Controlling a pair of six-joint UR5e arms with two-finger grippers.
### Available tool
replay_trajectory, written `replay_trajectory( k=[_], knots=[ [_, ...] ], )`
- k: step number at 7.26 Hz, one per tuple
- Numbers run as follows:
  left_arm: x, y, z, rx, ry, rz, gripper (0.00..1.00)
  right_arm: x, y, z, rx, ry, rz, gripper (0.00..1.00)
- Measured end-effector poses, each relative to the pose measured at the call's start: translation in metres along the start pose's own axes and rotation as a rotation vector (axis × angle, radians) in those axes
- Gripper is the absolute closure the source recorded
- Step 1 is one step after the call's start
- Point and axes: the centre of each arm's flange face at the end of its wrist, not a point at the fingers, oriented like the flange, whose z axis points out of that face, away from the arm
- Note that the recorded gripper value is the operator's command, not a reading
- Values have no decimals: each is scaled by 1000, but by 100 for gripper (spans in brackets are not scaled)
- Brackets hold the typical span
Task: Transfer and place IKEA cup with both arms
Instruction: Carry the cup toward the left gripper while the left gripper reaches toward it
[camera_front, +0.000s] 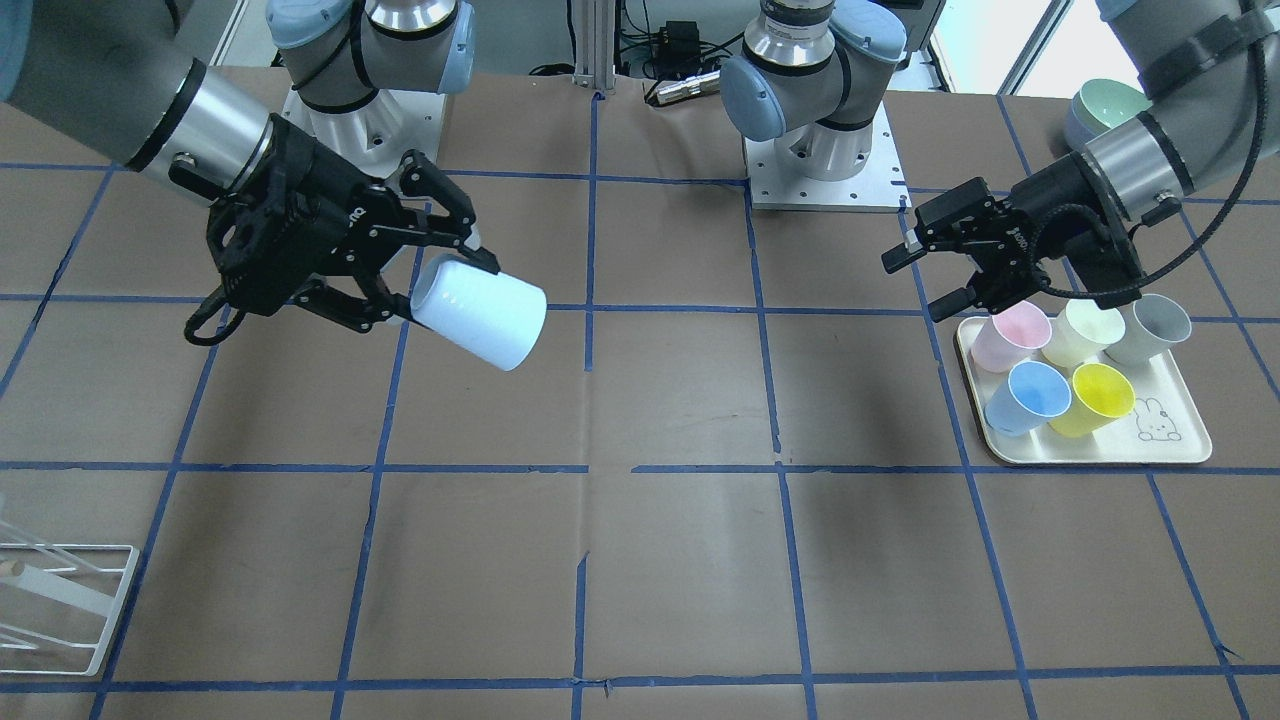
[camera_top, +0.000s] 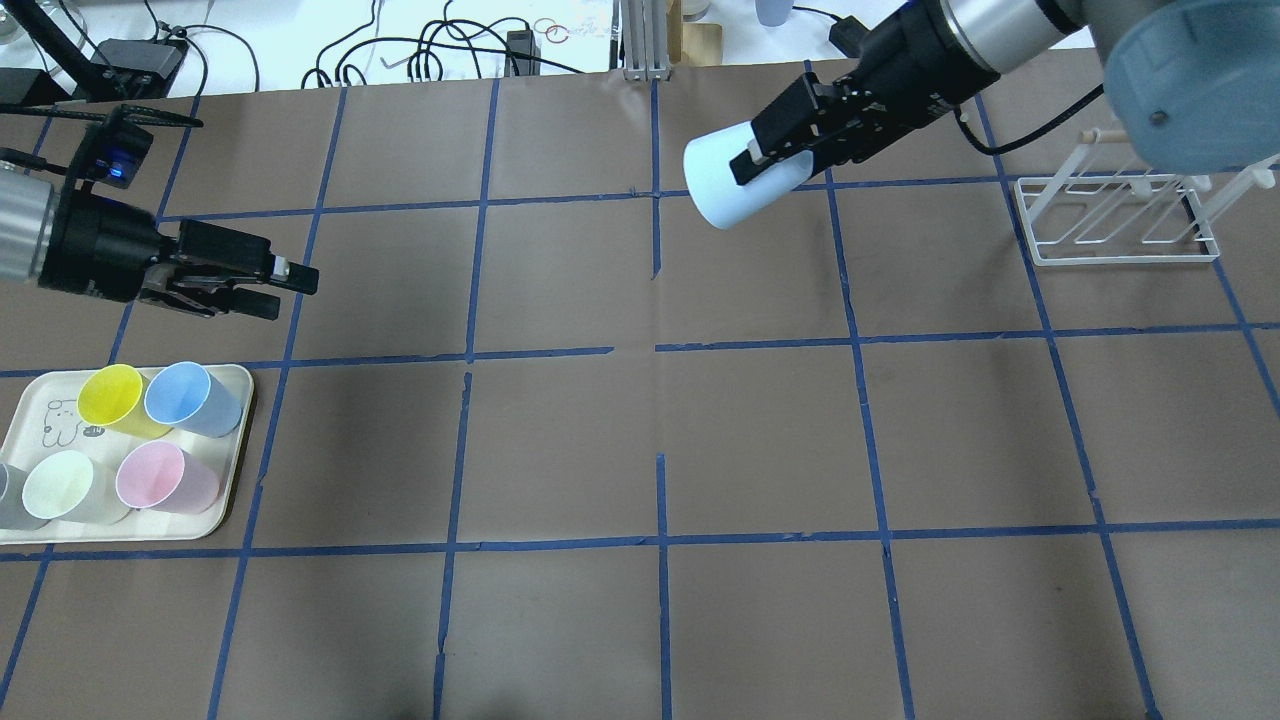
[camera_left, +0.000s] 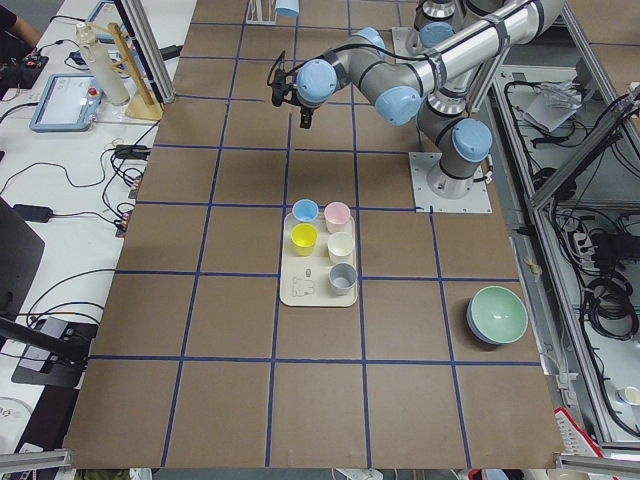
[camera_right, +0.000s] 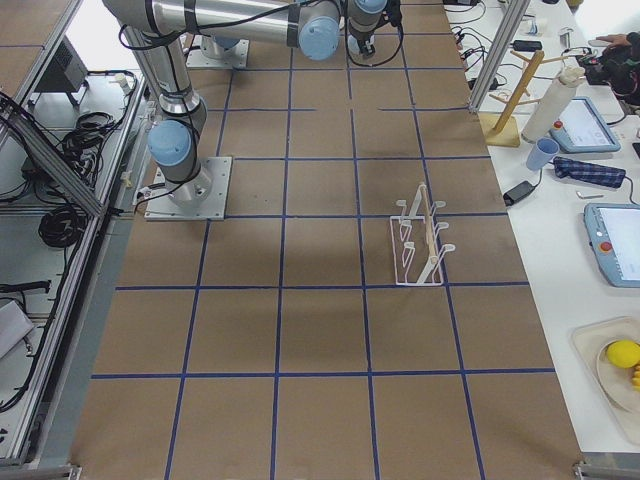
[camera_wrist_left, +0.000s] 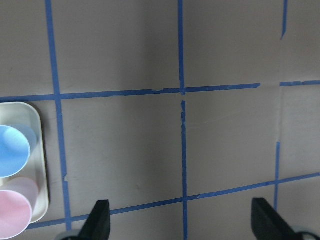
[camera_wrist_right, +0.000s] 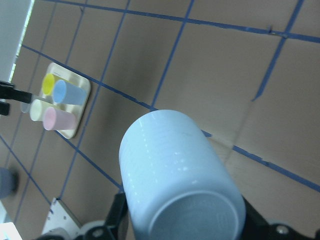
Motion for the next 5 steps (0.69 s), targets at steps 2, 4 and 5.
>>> replay_trajectory(
  k=[2, 4, 5],
  knots=[
    [-4, 6, 38, 74, 195, -61, 0, -18, 0, 13, 42, -254, 110, 86],
    [7, -2, 57, 120, 309, -78, 0, -14, 8, 31, 70, -463, 219, 86],
    [21, -9, 65, 149, 375, -79, 0, -8, 13, 41, 81, -550, 275, 86]
  ],
)
